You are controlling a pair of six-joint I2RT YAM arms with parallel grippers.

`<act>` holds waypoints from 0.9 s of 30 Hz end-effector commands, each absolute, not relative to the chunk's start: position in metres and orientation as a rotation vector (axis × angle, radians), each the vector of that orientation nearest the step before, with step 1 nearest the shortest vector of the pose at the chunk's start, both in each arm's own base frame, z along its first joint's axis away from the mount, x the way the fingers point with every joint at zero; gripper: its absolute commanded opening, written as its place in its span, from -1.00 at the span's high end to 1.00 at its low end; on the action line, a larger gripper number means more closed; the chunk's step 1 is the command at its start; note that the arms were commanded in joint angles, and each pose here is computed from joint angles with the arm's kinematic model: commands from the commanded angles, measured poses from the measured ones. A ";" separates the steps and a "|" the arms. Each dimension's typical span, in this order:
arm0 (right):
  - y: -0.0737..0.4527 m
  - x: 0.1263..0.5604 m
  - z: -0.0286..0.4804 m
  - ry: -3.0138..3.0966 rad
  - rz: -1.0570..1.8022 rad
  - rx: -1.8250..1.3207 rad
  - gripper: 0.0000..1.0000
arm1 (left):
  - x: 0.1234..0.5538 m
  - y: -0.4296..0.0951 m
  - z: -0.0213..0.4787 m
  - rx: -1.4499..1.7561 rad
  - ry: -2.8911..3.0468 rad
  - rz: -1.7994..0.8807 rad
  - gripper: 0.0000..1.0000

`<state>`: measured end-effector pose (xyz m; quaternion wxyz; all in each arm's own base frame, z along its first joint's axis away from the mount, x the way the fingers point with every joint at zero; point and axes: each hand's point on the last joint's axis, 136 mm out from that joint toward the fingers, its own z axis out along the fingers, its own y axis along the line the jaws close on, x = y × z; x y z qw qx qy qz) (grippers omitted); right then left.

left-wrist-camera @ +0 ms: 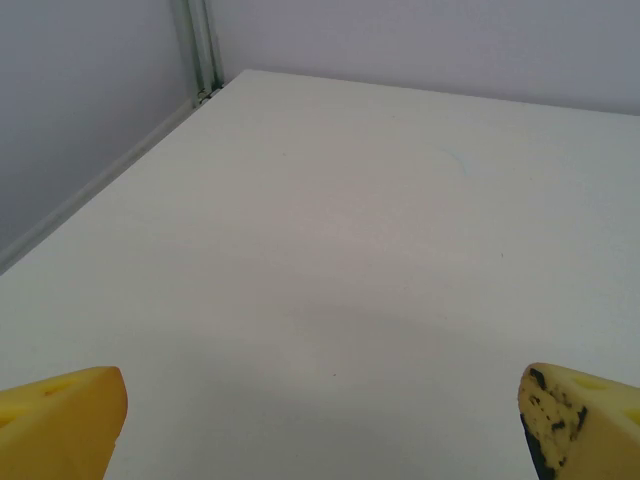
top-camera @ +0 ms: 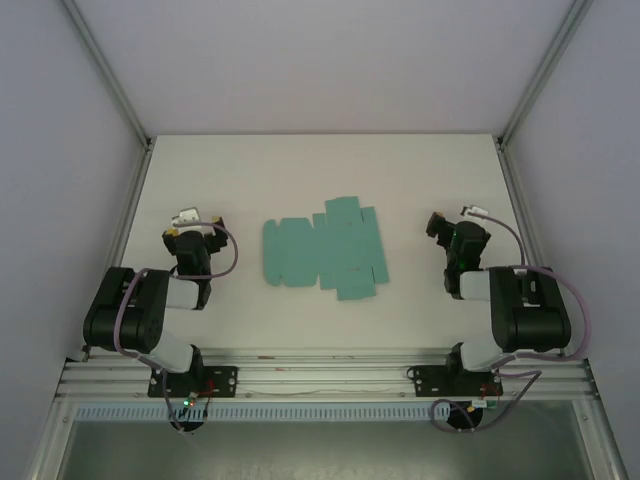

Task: Assemble paper box

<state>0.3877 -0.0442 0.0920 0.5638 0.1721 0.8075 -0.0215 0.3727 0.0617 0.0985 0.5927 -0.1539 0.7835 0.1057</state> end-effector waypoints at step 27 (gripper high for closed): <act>-0.040 0.390 0.120 1.900 -0.035 0.379 -0.99 | 0.374 0.061 0.131 -0.356 1.801 0.245 -1.00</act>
